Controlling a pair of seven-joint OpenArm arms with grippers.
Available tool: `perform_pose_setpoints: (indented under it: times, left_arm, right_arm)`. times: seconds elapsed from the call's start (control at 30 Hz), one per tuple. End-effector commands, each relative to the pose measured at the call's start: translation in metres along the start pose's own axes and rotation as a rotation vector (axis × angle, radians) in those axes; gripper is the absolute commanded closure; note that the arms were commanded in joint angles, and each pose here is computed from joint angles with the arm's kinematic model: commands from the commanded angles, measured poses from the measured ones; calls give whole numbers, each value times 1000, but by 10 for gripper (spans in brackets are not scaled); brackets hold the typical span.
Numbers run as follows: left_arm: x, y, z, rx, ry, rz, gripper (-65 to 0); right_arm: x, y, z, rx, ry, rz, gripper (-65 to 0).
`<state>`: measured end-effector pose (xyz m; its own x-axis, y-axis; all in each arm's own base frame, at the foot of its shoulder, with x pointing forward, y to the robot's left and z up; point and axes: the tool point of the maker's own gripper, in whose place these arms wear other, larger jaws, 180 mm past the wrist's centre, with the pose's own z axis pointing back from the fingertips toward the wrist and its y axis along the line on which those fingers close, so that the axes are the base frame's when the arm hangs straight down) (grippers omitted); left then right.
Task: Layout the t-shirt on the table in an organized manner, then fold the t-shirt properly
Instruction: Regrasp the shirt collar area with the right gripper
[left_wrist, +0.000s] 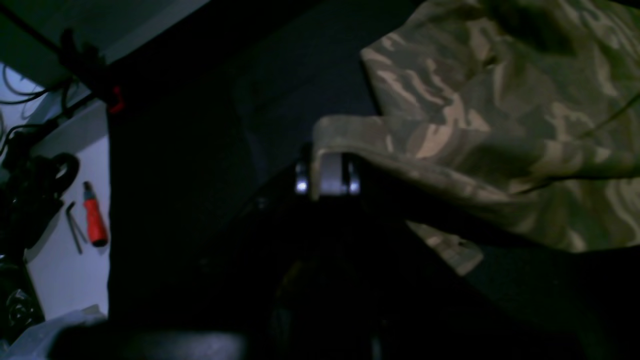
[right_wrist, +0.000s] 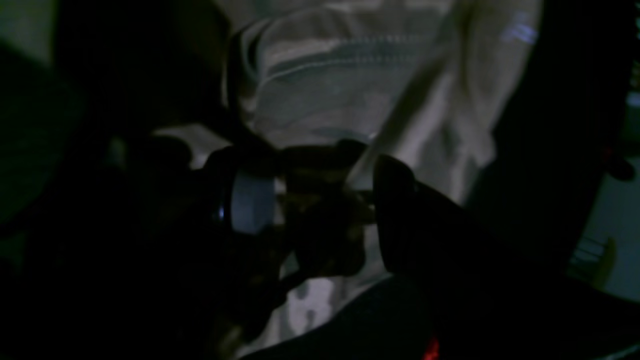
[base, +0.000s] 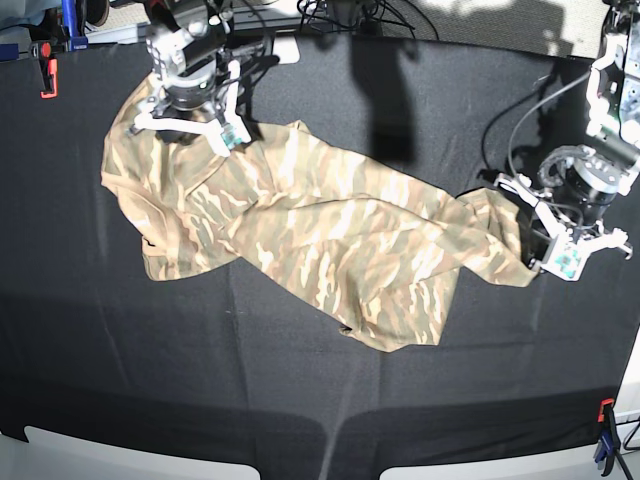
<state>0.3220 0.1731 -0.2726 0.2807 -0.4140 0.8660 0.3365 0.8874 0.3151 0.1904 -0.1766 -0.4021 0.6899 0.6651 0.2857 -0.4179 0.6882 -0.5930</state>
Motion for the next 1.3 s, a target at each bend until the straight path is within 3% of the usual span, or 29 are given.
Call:
perform_pose_setpoints:
  times: [0.0,0.07,0.2,0.27,0.67,1.0,1.27]
  left_arm:
    - [14,7,2,17,-46,-19,0]
    - [14,7,2,17,-47,-19,0]
    - [14,7,2,17,-46,-19,0]
    - [14,7,2,17,-46,-19,0]
    - [14,7,2,17,-46,-19,0]
    - [14,7,2,17,-46,-19,0]
    - [14,7,2,17,-47,-19,0]
  right_arm:
    - [5,-9,3,-29,-22,-8,-290]
    - [12,0,7,17,-44,-23,-290]
    - [33,36,23,195,-121,-34,-290]
    - [41,44,29,230,-156,-41,-290]
    - [31,13,18,136,-121,-112,-290]
    - [28,-2,16,45,-110,-52,-290]
    - [63,18,56,168,-313,-63,-290]
